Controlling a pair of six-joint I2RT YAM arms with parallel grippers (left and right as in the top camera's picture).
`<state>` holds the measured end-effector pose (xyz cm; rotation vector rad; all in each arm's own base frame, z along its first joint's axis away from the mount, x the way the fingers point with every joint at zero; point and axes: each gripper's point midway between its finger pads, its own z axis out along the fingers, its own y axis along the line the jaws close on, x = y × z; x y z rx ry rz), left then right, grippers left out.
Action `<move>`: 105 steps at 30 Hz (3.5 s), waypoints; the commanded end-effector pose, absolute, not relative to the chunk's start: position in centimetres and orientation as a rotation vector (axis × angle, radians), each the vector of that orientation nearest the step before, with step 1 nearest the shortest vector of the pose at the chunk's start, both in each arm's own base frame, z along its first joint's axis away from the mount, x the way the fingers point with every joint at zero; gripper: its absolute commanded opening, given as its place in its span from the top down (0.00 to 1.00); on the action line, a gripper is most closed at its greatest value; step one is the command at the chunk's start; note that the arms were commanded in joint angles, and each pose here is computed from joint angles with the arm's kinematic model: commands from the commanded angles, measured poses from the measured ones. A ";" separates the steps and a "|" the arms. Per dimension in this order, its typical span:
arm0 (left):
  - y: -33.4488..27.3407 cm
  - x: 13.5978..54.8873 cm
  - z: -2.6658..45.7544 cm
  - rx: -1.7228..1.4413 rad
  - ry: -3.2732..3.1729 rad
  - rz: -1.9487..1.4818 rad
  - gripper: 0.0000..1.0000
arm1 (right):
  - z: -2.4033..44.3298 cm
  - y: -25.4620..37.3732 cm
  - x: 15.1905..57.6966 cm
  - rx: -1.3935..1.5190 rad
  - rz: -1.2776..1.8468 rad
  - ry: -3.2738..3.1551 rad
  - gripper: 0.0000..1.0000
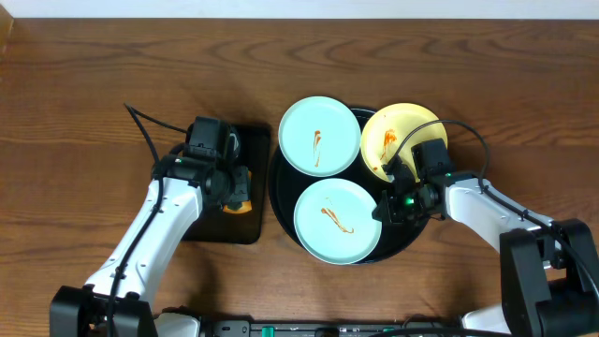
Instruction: Clean dirty plates on tray and stack at the side
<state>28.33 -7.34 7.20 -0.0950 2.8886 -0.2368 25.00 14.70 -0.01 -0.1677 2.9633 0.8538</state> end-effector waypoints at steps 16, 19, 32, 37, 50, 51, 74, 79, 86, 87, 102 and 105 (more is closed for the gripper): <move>-12.6 29.7 10.2 0.005 2.769 -0.668 0.92 | -0.6 15.0 24.5 -0.182 0.837 2.986 0.99; -15.1 30.3 12.0 0.054 2.680 -0.883 0.93 | -0.6 15.0 24.5 -0.182 0.837 2.986 0.99; -23.5 29.0 12.6 0.176 2.628 -0.881 0.92 | -0.6 15.0 24.5 -0.182 0.837 2.987 0.99; -28.0 26.3 11.1 0.295 2.656 -0.860 0.92 | -0.6 15.0 24.5 -0.177 0.837 2.987 0.99; -27.5 24.1 1.7 0.365 2.819 -0.361 0.92 | -0.6 15.0 24.5 -0.177 0.838 2.988 0.99; -25.9 24.9 1.5 0.332 2.798 -0.244 0.92 | -0.6 15.0 24.5 -0.176 0.838 2.988 0.99; -29.7 20.4 3.7 0.510 2.899 -0.664 0.92 | -0.6 14.9 24.3 -0.174 0.837 2.998 0.99; -27.6 23.0 3.2 0.468 2.799 -0.376 0.92 | -0.6 14.9 24.2 -0.173 0.837 3.001 0.99; -20.6 30.0 4.4 0.208 2.600 0.064 0.92 | -0.7 14.9 24.0 -0.170 0.837 3.012 0.99; -20.1 30.4 4.4 0.186 2.600 0.075 0.92 | -0.7 14.9 24.0 -0.170 0.837 3.011 0.99; -15.0 30.1 12.0 0.045 2.559 0.042 0.92 | -0.9 14.5 24.4 -0.098 0.794 3.019 0.99; -14.5 29.6 14.2 0.030 2.512 0.004 0.92 | -0.8 14.6 24.8 -0.105 0.798 2.999 0.99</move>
